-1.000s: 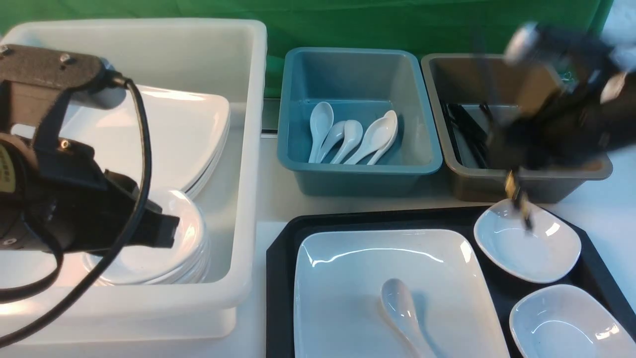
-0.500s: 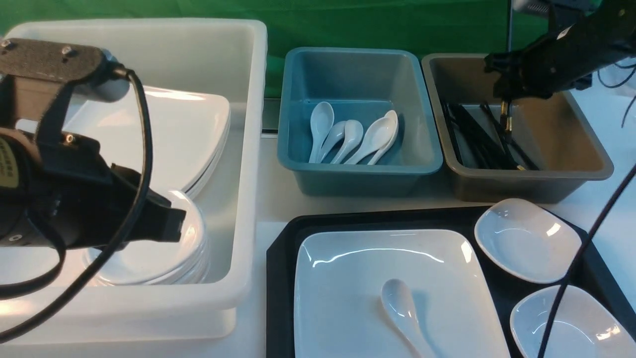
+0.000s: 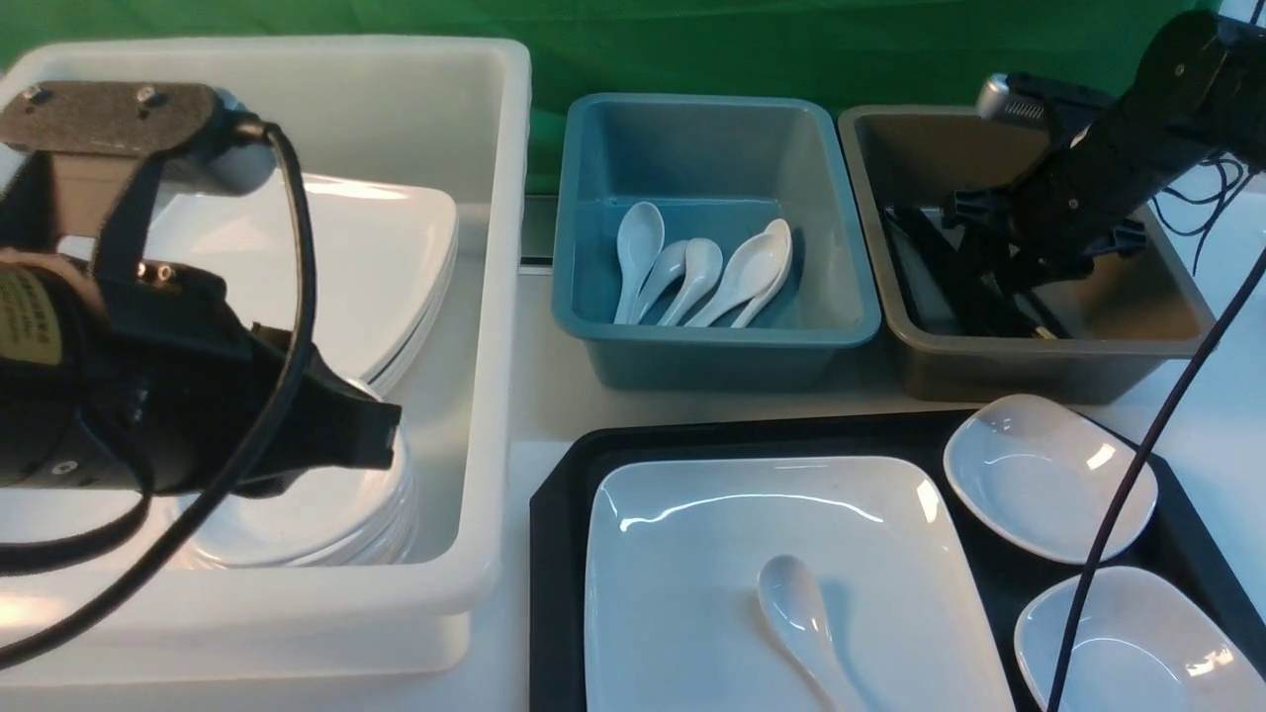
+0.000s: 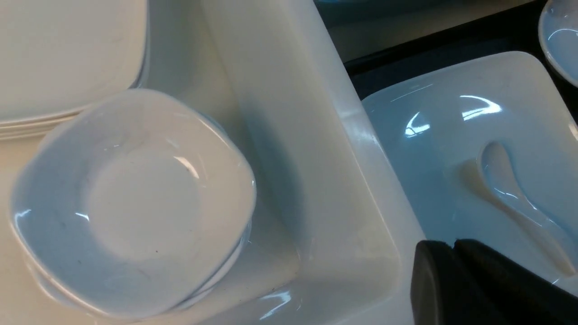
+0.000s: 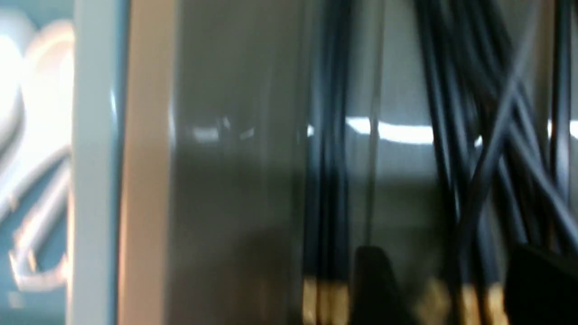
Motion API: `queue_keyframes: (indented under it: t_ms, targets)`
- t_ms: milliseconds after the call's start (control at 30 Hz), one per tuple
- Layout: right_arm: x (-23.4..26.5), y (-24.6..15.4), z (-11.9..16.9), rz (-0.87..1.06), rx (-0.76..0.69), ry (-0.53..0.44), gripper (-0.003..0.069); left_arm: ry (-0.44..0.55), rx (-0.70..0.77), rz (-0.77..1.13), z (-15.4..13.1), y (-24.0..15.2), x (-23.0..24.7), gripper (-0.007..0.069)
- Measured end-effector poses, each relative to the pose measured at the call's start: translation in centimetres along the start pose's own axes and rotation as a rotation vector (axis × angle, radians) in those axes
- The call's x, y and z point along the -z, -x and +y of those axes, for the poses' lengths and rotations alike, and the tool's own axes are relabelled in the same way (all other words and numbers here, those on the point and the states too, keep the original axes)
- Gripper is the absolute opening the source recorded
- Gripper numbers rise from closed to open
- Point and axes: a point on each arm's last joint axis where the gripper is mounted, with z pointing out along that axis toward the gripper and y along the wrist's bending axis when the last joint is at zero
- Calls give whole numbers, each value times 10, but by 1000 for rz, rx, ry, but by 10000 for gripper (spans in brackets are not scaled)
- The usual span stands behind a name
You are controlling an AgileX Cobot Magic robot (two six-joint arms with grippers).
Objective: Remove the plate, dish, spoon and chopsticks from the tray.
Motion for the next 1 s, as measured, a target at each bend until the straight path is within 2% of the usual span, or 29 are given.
queue_keyframes:
  t_ms: [100, 167, 233, 267, 300, 400, 533, 567, 633, 667, 767, 867, 1000]
  targets:
    - [21, -7, -1, 68, 40, -48, 430, -30, 5, 25, -3, 0, -7, 11]
    - [45, -12, 0, 106, 69, -92, 368, -64, 10, 44, -7, 2, -15, 11]
    - [76, -17, 3, 109, 90, -117, 242, -88, 2, 72, -13, 6, -21, 11]
    - [76, -17, 2, 116, 91, -118, 230, -92, -3, 80, -15, 7, -22, 11]
    - [106, -23, 7, 86, 103, -123, 137, -102, -35, 110, -23, 11, -28, 7]
    - [166, -43, 17, -4, 119, -125, 42, -106, -132, 168, -51, 16, -42, 2]
    - [217, -78, 23, -86, 134, -124, 26, -64, -239, 255, -91, 15, -67, 2]
    - [234, -99, 25, -112, 140, -124, 26, -44, -270, 307, -108, 13, -81, 2]
    - [241, -116, 25, -112, 141, -124, 28, -30, -282, 362, -124, 10, -95, 2]
    - [253, -139, 25, -125, 142, -124, 33, -15, -298, 427, -141, 5, -114, 5]
    - [256, -171, 24, -117, 141, -120, 43, -30, -298, 474, -165, 5, -139, 24]
    - [259, -188, 23, -136, 143, -117, 55, -39, -292, 497, -178, 5, -157, 52]
    - [258, -209, 21, -158, 144, -116, 79, -71, -249, 552, -195, 1, -187, 189]
